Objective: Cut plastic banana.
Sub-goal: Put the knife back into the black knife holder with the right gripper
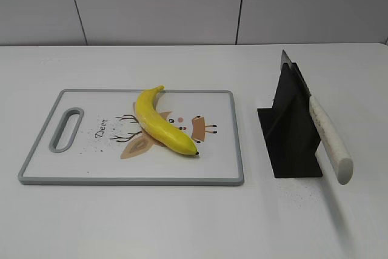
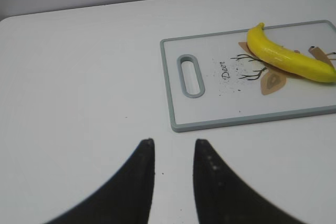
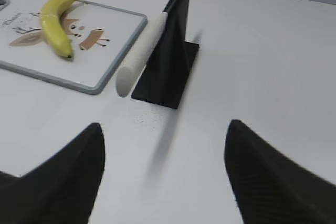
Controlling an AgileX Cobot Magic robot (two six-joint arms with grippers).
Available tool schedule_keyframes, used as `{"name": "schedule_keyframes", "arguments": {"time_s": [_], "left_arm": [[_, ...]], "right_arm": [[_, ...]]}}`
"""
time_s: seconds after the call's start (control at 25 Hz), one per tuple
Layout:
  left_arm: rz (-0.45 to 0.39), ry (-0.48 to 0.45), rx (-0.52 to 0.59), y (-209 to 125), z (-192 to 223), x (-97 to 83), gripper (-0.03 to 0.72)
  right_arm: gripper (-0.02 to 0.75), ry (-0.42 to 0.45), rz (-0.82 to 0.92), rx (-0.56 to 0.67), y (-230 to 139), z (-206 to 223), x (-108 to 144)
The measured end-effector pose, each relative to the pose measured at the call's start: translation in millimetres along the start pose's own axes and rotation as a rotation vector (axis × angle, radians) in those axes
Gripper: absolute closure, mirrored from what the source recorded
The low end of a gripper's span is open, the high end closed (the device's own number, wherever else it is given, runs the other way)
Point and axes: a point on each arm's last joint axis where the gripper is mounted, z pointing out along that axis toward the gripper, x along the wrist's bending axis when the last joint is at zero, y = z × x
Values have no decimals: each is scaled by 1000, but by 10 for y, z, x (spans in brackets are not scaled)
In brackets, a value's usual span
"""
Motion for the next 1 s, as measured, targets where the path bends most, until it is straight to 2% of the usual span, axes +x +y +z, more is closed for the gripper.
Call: {"name": "schedule_keyframes", "arguments": {"time_s": [0.16,0.32,1.0], "left_arm": [[0,1,0,0,0,0,446],[0,1,0,0,0,0,446],[0,1,0,0,0,0,447]], "right_arm": [[179,-108,49,0,4,8,-11],[179,-170,77,-1,6,12,-18],[178,-177,80,-1,6,13,-18]]}}
